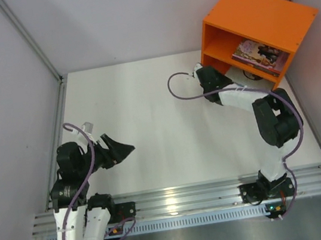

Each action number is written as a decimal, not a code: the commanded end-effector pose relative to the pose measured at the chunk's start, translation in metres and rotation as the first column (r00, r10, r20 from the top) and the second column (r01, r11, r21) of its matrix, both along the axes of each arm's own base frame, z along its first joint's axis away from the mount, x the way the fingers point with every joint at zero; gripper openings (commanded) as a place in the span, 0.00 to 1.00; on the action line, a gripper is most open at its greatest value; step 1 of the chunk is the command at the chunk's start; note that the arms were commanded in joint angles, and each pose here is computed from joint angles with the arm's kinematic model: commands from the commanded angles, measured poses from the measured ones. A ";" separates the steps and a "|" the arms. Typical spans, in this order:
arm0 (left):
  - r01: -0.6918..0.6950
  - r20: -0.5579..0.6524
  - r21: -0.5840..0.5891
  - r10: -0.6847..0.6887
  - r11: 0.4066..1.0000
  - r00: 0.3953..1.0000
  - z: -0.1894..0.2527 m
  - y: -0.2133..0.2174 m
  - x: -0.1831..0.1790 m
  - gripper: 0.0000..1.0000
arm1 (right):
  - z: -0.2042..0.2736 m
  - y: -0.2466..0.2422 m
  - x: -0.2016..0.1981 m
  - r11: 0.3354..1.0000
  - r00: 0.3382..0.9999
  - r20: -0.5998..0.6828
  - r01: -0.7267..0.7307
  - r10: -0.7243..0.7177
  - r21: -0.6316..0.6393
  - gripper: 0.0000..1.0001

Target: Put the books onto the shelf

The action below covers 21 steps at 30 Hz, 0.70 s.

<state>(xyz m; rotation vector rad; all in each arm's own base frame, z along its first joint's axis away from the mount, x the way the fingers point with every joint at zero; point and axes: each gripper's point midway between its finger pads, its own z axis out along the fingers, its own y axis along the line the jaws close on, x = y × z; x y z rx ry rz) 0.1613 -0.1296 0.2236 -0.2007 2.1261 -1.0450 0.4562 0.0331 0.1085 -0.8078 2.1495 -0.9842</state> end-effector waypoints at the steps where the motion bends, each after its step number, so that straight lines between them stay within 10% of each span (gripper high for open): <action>1: -0.007 0.116 -0.015 0.009 1.000 0.993 0.037 -0.001 0.011 0.79 | 0.101 0.068 0.007 0.953 0.950 0.311 -0.093 -0.001 0.288 0.46; 7: -0.053 0.164 0.082 0.039 0.995 0.986 0.058 0.012 0.022 0.99 | 0.136 0.133 -0.048 0.663 0.985 0.172 -0.137 0.013 0.736 1.00; 14: -0.023 0.191 0.043 0.015 0.999 0.981 0.083 0.005 0.031 0.99 | 0.175 0.192 -0.192 0.061 0.960 0.084 -0.103 0.266 0.993 1.00; 21: -0.022 0.262 -0.106 0.050 0.994 0.964 0.091 -0.004 0.026 0.99 | 0.173 0.137 -0.267 -0.084 0.979 0.181 -0.173 0.093 0.981 1.00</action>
